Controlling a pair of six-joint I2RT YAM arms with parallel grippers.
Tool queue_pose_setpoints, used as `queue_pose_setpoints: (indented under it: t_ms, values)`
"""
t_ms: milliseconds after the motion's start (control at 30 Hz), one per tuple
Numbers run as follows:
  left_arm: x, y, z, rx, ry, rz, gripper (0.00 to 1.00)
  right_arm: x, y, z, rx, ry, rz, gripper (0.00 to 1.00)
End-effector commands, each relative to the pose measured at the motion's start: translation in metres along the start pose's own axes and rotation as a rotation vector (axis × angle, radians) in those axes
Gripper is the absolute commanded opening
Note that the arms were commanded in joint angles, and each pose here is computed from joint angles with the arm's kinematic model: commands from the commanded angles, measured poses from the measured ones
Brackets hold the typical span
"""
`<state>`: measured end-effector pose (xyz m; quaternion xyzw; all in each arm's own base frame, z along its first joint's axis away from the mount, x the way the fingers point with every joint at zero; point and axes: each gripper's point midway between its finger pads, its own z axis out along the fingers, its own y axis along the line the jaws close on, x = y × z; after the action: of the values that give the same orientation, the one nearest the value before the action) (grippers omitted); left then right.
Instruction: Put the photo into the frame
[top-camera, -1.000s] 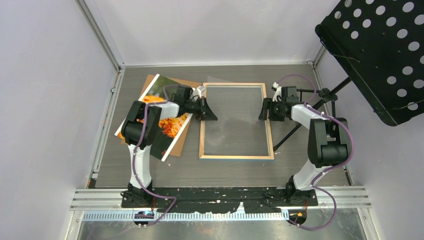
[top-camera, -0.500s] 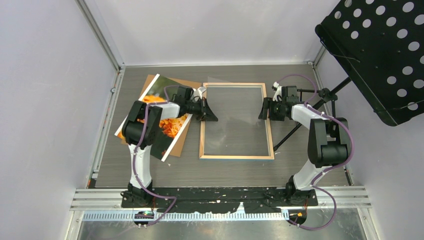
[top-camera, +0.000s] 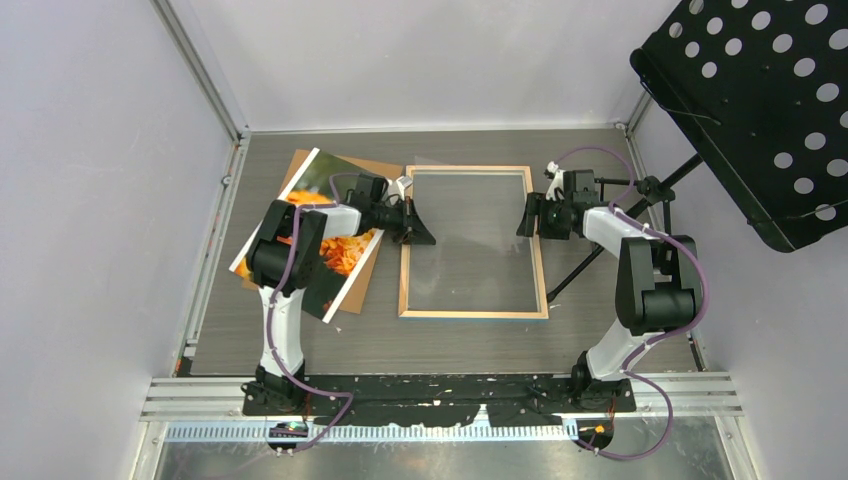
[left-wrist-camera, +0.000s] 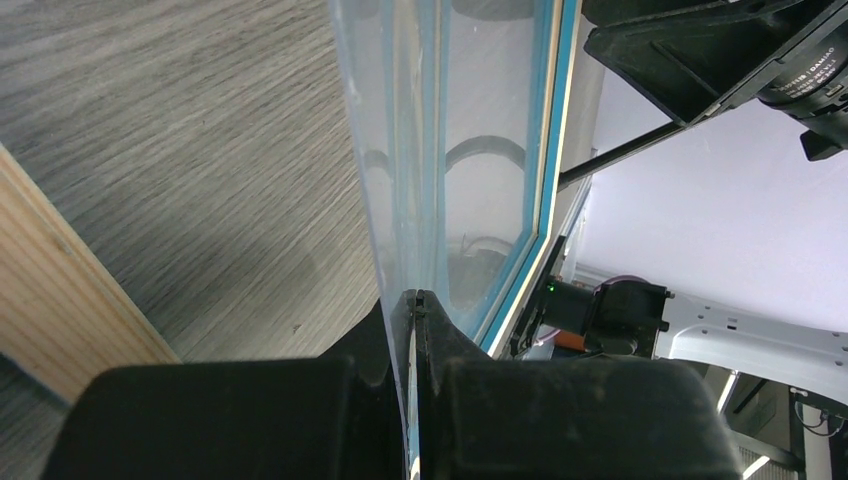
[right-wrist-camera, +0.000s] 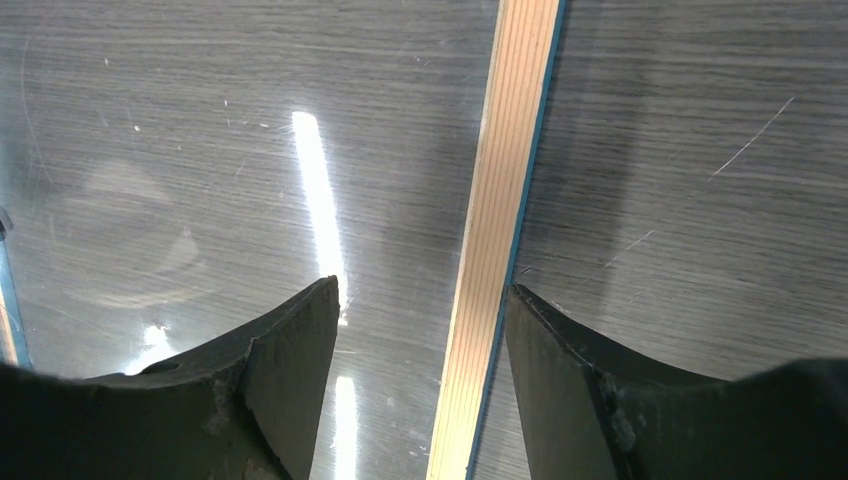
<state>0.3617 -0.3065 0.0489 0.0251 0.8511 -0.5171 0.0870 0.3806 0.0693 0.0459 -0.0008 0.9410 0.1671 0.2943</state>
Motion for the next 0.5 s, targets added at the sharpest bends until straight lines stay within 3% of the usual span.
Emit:
queue_pose_setpoints:
  t_ms: [0, 467]
  values:
    - [-0.003, -0.010, 0.005, 0.006, 0.006, 0.055, 0.00, -0.033, -0.003, -0.009, 0.036, -0.093, -0.012, 0.69]
    - [-0.003, -0.002, 0.005, -0.027, 0.005, 0.049, 0.00, -0.092, 0.006, -0.042, 0.047, -0.243, -0.018, 0.72]
